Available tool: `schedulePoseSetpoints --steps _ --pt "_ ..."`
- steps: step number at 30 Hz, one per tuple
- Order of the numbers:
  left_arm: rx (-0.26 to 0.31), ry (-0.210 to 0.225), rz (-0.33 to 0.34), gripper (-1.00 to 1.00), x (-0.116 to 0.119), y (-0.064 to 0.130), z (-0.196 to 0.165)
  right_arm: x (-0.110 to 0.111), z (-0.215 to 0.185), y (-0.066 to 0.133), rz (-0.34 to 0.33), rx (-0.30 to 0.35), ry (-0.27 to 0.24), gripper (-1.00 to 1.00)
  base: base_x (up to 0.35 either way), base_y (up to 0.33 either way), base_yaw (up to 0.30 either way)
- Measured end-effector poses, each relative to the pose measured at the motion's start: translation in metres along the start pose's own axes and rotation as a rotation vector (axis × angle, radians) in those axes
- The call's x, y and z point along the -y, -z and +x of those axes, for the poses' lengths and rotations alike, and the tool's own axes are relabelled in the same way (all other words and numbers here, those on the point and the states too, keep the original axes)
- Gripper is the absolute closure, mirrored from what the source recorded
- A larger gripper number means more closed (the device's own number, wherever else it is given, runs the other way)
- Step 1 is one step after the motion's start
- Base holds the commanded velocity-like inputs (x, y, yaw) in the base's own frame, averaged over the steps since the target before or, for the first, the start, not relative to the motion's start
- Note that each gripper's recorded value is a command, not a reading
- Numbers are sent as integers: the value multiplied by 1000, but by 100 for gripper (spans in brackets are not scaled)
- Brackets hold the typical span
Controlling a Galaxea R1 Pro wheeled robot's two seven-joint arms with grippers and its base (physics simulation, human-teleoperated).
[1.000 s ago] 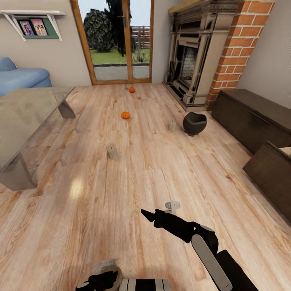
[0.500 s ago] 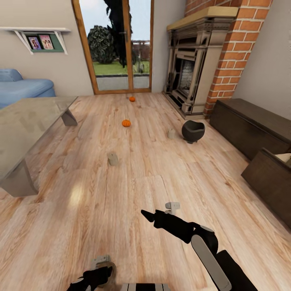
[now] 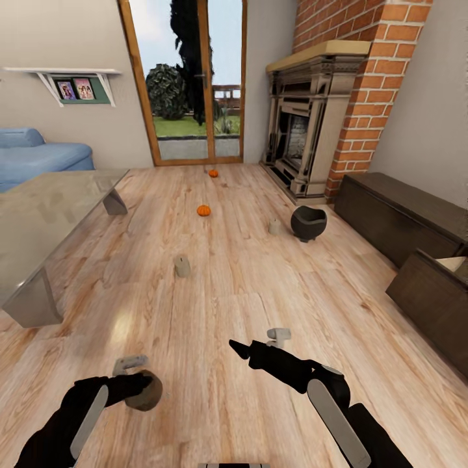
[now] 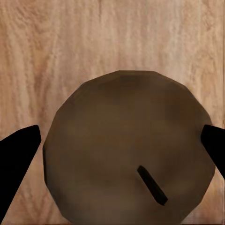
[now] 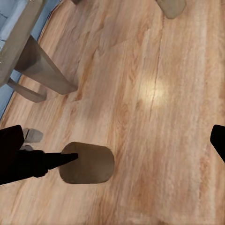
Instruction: Place each of the two pumpkins and all three candles from the living room inside a cabinet in the living room (use any cabinet), then make sure every cabinet is closed, and position the cauldron so it is next to a table in the living room.
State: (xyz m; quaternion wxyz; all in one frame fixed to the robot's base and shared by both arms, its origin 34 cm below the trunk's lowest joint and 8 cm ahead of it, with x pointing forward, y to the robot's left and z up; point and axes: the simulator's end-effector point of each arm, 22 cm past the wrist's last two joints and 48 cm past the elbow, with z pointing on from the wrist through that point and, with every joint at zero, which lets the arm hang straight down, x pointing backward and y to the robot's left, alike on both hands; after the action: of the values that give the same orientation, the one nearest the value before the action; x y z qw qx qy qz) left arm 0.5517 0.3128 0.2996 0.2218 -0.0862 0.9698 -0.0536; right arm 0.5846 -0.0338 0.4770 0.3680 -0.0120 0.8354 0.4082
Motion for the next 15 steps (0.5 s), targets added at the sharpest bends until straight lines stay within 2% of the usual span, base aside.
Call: schedulePoseSetpoints --steps 5,8,12,15 --pt "1 16 13 100 2 23 -18 -6 -8 4 -3 14 13 -100 0 0 0" --pt "-23 18 17 100 4 30 -17 -10 -13 7 -5 24 19 -100 0 0 0" --pt "-18 44 5 100 -6 39 -22 -16 -18 10 -8 33 28 -100 0 0 0" --pt "-47 56 13 100 -5 42 -18 -11 -19 10 18 36 28 -100 0 0 0"
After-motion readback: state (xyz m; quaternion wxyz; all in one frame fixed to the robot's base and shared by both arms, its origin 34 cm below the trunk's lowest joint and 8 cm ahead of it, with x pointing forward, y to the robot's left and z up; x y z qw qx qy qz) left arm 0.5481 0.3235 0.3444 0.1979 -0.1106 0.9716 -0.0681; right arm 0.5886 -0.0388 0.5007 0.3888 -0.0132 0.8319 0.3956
